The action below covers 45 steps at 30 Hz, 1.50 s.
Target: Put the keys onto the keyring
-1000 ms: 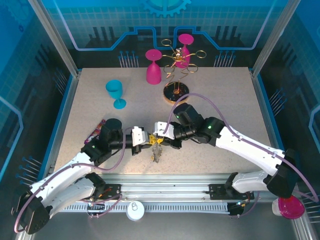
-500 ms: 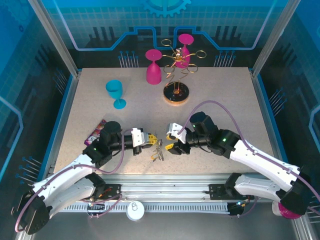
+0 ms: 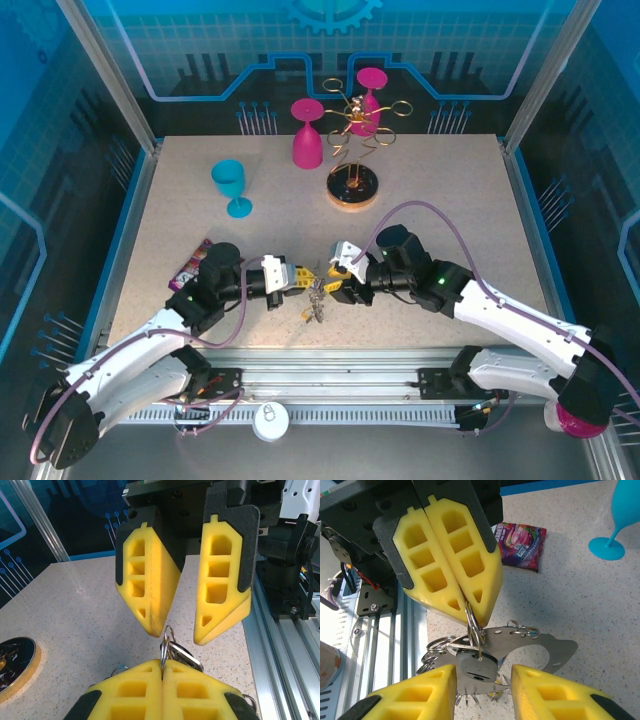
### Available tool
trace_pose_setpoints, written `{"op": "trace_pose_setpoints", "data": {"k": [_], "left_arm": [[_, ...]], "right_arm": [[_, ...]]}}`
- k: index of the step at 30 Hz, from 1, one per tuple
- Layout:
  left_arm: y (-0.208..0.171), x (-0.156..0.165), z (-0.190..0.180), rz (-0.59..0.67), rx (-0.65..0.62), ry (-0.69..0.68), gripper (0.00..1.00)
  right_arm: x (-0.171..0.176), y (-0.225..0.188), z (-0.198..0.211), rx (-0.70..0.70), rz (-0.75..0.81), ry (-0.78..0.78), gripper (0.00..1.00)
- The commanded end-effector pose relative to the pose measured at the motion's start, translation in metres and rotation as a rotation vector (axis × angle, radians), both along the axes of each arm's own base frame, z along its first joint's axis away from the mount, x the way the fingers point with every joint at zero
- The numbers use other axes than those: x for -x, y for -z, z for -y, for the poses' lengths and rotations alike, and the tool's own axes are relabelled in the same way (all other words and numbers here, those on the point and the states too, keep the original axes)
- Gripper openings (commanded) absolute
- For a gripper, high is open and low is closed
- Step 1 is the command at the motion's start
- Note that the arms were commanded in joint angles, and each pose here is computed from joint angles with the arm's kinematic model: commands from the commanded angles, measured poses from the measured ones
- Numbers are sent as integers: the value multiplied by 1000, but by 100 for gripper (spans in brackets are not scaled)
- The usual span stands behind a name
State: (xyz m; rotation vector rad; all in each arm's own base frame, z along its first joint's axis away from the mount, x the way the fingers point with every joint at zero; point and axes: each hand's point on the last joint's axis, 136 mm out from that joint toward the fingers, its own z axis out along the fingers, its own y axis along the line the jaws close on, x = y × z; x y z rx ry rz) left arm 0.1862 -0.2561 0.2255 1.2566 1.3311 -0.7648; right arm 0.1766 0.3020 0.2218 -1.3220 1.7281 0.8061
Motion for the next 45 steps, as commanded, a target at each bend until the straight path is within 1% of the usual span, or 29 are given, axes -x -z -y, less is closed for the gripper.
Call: {"op": "trace_pose_setpoints", "data": {"k": [1,6,10,11,12,16,20,23,26,31,36,37,40,41,45], "left_arm": [[-12,7,2,52,33,44,0],[-11,8,2,52,28,44,0],[-9,7,2,53,22,44,0],[-9,7,2,51,21,44,0],[-8,7,2,50,19,43,0],[-8,7,2,51,15,43,0],[-8,7,2,52,16,42,0],[-7,8,2,49,14,45,0],[-8,8,1,52,15,43,0],[-14,11,1,73,34,57,0],[-21,15,3,104,57,81,0],[-23,14,3,110,62,81,0],[-27,14,3,123,75,78,0],[-27,13,3,121,74,75,0],[-22,13,2,106,68,67,0]], "right_arm": [[0,-19,-9,-48,35,-31,30],[-1,-22,-12,-56,39,-43,24],[0,-23,-13,-59,37,-48,17],[0,-22,-12,-58,37,-48,16],[0,-23,-12,-60,34,-48,16],[2,-25,-12,-70,32,-56,21],[2,-28,-13,-78,35,-63,20],[2,-27,-14,-77,31,-65,13],[1,-22,-12,-61,16,-53,0],[-8,-5,-1,-11,-64,21,0],[-3,13,-1,31,-153,4,0],[-5,5,-4,22,-149,0,0],[-6,1,-8,10,-158,-16,0],[-7,-2,-8,-1,-152,-16,2],[-14,-18,-3,-60,-83,12,34]]}}
